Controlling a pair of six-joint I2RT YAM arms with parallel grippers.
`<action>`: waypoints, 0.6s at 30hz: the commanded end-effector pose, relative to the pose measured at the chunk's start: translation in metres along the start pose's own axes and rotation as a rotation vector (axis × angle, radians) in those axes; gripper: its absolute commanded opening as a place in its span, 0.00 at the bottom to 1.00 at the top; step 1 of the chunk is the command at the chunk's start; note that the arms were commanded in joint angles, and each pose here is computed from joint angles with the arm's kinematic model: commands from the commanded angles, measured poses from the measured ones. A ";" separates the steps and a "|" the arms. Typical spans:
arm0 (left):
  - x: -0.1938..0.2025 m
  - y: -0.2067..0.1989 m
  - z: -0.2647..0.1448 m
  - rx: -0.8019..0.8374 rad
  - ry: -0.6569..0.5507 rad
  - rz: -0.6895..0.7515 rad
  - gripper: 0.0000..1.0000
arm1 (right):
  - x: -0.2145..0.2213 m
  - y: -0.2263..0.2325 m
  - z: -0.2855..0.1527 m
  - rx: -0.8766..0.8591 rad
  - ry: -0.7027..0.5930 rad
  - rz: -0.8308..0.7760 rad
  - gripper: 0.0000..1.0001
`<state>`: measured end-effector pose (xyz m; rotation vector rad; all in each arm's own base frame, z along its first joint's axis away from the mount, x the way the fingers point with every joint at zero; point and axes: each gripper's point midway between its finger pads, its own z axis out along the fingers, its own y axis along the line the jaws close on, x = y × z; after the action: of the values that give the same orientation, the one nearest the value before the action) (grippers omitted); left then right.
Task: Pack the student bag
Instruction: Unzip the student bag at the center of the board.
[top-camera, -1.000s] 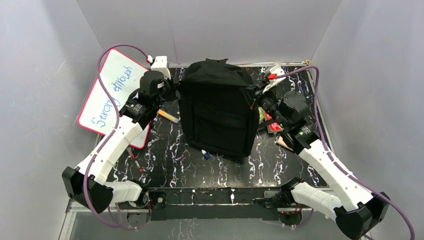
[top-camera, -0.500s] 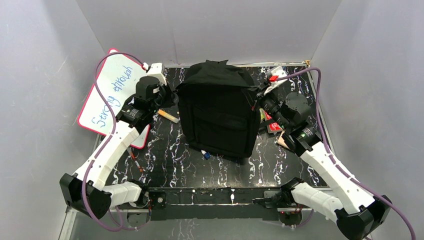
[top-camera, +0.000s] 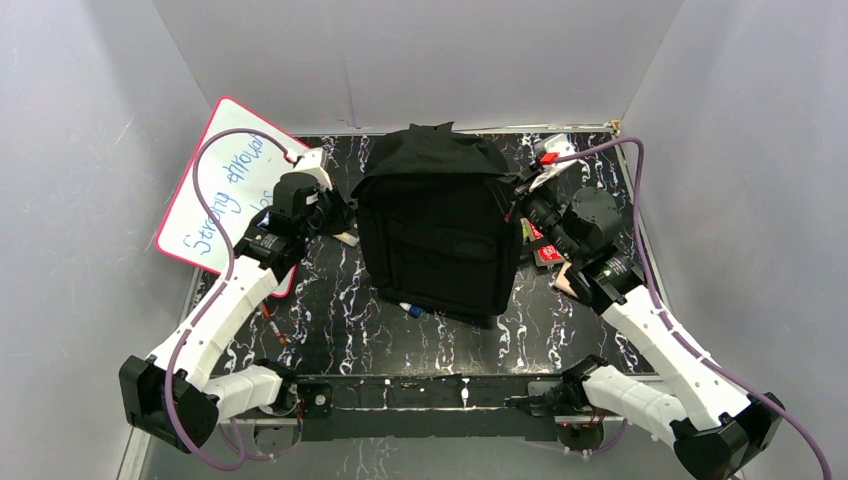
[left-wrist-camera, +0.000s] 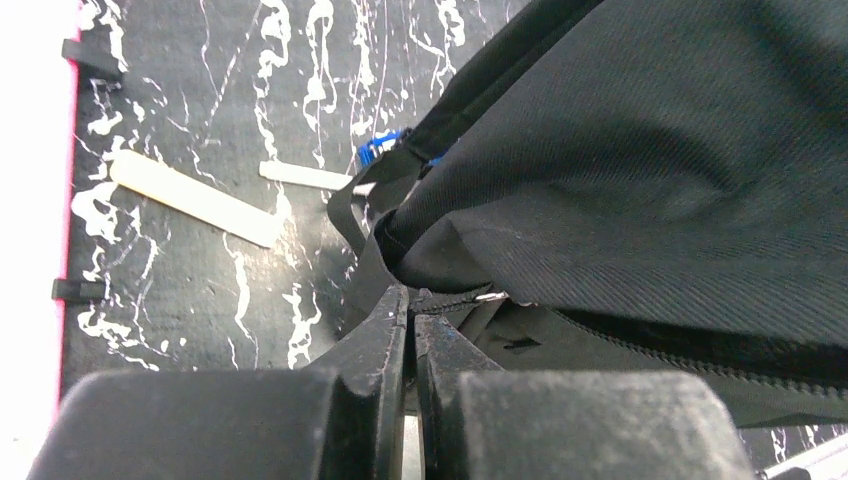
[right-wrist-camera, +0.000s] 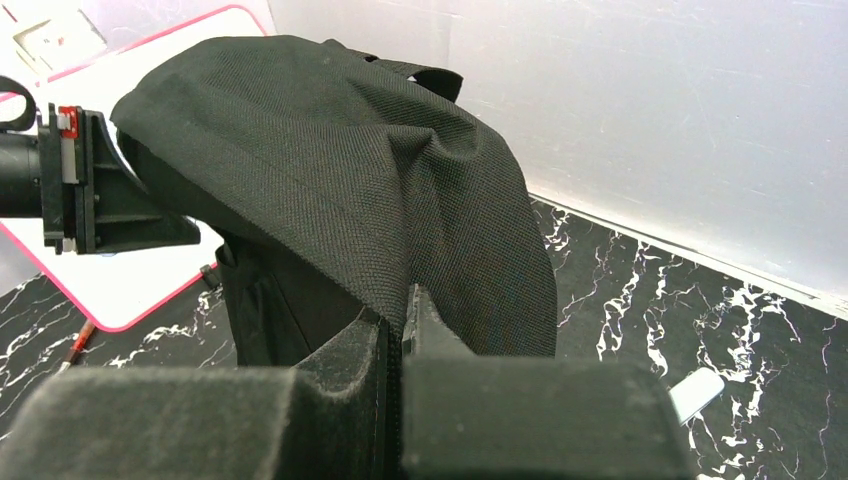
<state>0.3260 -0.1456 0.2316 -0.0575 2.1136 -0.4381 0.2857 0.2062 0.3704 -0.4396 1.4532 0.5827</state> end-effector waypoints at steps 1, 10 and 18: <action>0.025 0.022 -0.001 -0.060 0.058 -0.038 0.00 | -0.055 -0.020 -0.013 0.104 -0.183 -0.029 0.00; 0.050 0.015 0.003 0.004 0.117 -0.077 0.00 | -0.053 -0.016 -0.012 0.085 -0.178 -0.026 0.00; 0.017 -0.002 -0.008 0.063 0.044 -0.062 0.00 | -0.055 -0.004 -0.010 0.009 -0.177 -0.074 0.15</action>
<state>0.3085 -0.1611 0.2016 -0.0600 2.1786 -0.5832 0.2851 0.2063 0.3698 -0.4477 1.4532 0.5820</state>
